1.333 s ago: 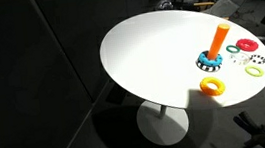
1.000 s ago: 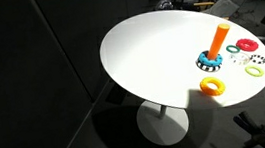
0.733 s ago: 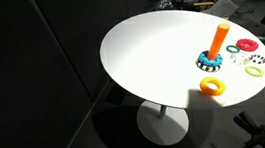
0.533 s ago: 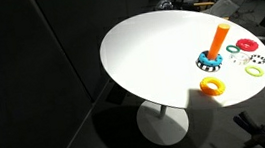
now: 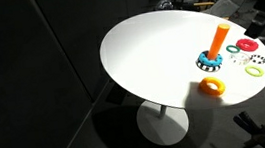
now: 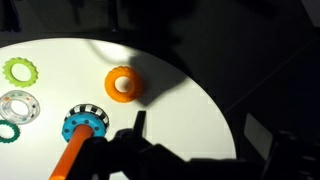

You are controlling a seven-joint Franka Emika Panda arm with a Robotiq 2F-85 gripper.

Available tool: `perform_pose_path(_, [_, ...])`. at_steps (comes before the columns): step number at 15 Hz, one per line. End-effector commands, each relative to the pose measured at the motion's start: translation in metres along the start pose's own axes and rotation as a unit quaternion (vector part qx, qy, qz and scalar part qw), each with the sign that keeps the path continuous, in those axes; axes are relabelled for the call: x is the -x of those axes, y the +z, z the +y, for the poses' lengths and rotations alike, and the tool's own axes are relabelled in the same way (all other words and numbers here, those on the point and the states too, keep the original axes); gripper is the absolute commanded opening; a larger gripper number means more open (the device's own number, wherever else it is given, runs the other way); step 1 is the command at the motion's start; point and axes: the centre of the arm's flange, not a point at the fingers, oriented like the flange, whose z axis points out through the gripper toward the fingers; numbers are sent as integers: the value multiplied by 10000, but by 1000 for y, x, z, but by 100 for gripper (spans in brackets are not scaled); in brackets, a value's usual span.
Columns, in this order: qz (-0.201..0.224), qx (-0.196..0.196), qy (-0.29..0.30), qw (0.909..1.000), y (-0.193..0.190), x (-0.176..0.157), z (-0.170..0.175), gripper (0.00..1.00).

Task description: Pick up the orange ring from the table and put it on the ring holder

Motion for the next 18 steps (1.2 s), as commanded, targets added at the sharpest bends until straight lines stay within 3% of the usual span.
perform_pose_path(1, [42, 56, 240, 9997, 16, -17, 10, 100])
perform_pose_path(11, [297, 61, 840, 9960, 62, -47, 44, 100])
perform_pose_path(18, [176, 272, 1086, 9936, 87, -57, 61, 100])
